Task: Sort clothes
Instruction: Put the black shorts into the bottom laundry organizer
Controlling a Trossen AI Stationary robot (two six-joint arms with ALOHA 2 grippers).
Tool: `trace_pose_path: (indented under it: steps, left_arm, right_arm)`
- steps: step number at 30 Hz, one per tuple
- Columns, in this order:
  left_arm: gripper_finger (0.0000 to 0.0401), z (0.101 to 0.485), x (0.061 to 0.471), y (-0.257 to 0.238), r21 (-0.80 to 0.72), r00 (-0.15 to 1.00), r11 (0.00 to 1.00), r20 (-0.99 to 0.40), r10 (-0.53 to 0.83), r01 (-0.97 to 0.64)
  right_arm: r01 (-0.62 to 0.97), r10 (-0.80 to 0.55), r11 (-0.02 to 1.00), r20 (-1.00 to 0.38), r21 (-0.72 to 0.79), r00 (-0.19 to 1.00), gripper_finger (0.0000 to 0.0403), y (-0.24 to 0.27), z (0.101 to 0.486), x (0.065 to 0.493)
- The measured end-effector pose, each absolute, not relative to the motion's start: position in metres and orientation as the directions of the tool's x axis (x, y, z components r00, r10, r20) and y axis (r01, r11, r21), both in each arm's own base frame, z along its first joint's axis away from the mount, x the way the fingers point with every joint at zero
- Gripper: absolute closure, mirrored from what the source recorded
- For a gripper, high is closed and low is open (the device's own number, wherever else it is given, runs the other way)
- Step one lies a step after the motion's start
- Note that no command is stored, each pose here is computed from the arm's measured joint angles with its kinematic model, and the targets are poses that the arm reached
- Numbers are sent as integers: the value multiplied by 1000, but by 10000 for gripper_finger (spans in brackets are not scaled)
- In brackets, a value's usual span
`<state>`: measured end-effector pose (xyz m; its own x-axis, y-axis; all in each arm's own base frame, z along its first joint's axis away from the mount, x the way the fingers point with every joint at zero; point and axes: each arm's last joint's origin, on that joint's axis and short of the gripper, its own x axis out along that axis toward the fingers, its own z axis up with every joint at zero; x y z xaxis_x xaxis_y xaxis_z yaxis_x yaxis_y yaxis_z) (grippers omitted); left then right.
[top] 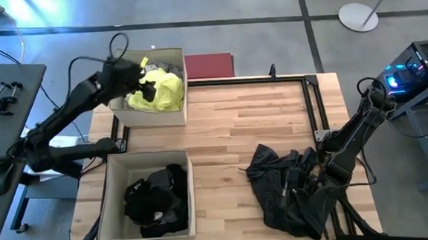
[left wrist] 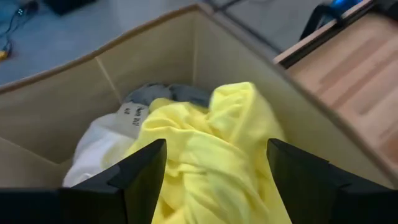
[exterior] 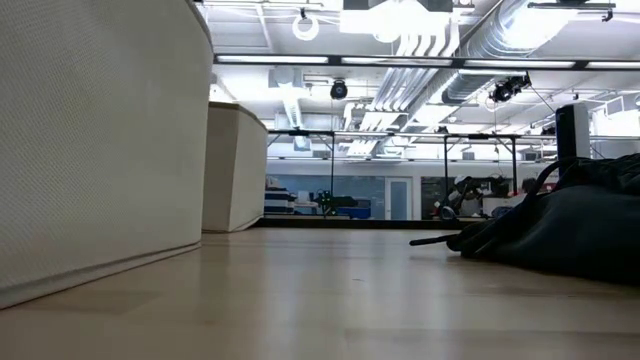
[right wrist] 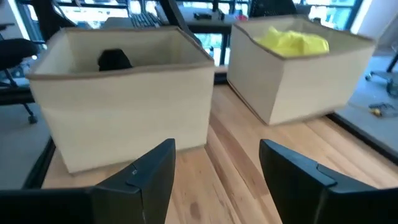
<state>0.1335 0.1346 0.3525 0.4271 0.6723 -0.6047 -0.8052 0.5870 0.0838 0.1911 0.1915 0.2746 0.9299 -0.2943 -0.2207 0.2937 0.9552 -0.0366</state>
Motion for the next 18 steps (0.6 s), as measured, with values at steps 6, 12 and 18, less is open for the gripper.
trace_pose_path:
  steps: [6,12,18]
  left_arm:
    - [152,342,124,91,-37,643,714,-469,605,-699]
    - [169,331,130,45,-170,931,925,-203,304,-339]
    - [189,314,150,8,-149,998,989,55,31,-22]
  right_arm:
    - [317,-314,947,-335,-47,888,183,185,254,187]
    - [313,-111,936,-711,159,694,182,160,239,185]
    - [479,-19,862,-931,169,363,170,138,225,181]
